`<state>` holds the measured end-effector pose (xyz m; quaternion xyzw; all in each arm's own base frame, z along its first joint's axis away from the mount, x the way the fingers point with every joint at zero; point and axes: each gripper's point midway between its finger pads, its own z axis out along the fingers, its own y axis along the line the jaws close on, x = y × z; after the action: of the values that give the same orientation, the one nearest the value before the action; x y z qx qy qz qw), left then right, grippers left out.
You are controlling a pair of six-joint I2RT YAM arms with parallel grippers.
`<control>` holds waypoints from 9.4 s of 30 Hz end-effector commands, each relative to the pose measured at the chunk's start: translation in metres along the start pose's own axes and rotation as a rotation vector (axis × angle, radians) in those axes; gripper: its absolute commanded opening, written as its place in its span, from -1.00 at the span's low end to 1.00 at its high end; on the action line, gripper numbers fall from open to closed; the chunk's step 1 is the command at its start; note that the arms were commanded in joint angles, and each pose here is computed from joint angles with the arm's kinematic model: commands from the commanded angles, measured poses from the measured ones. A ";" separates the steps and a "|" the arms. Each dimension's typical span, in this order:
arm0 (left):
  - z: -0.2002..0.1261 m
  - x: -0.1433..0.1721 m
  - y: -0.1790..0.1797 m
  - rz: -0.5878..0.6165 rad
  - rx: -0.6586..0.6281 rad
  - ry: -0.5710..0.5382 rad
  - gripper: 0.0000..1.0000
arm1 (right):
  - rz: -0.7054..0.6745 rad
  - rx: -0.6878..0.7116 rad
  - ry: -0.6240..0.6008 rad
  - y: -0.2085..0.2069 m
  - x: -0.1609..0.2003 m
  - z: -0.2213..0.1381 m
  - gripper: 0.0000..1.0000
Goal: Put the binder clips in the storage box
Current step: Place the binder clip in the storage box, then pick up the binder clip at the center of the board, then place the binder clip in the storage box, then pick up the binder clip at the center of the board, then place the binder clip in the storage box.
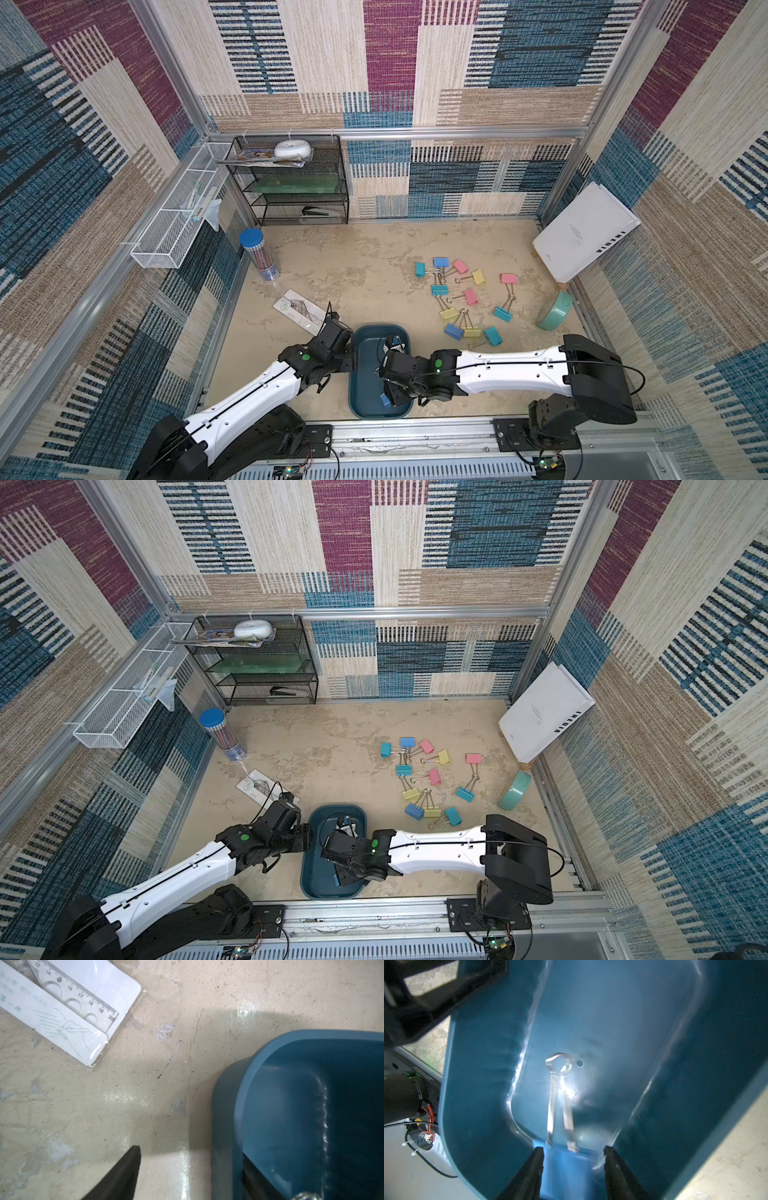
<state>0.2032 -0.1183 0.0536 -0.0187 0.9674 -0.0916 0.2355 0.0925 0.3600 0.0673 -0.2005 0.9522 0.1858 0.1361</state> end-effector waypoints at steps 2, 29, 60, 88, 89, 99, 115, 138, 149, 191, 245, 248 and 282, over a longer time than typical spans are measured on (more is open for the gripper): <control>-0.001 -0.002 0.001 0.000 -0.011 -0.004 0.42 | 0.010 0.020 -0.040 -0.001 -0.009 -0.002 0.37; -0.001 -0.002 0.000 0.007 0.001 -0.003 0.42 | 0.403 0.148 -0.211 -0.197 -0.060 -0.047 0.54; -0.002 -0.002 -0.001 0.009 0.012 -0.010 0.42 | 0.439 0.227 -0.136 -0.232 -0.086 -0.005 0.53; -0.003 -0.001 -0.003 0.015 0.028 -0.015 0.41 | 0.412 0.381 -0.047 -0.257 -0.086 0.019 0.06; -0.003 -0.001 -0.003 0.014 0.028 -0.014 0.41 | 0.406 0.378 -0.035 -0.257 -0.086 0.018 0.01; -0.003 -0.001 -0.003 0.013 0.026 -0.012 0.41 | 0.383 0.371 -0.077 -0.251 -0.087 -0.010 -0.05; -0.001 -0.001 -0.003 0.015 0.022 -0.004 0.41 | 0.018 0.045 -0.165 -0.094 -0.085 -0.079 -0.12; -0.002 -0.001 -0.003 0.012 0.022 -0.007 0.41 | 0.006 -0.113 0.072 0.027 0.010 0.000 -0.12; -0.002 0.000 -0.002 0.012 0.021 -0.009 0.41 | 0.000 -0.078 0.078 0.020 0.013 0.002 0.51; -0.002 0.000 -0.001 0.013 0.018 -0.008 0.41 | -0.277 0.161 -0.282 -0.231 -0.155 -0.010 0.95; -0.001 0.000 -0.002 0.016 0.016 -0.001 0.41 | -0.242 -0.003 -0.344 -0.124 -0.136 -0.097 -0.02; -0.001 0.000 -0.003 0.018 0.019 -0.001 0.41 | -0.214 -0.085 -0.333 -0.083 -0.112 -0.103 -0.03; -0.003 0.001 -0.006 0.025 0.047 -0.008 0.41 | -0.041 -0.050 -0.062 -0.003 0.016 -0.021 0.03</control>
<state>0.2005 -0.1215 0.0570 -0.0074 0.9648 -0.1076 0.2397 0.0735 0.3431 0.0817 -0.2215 0.9381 0.2155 0.1561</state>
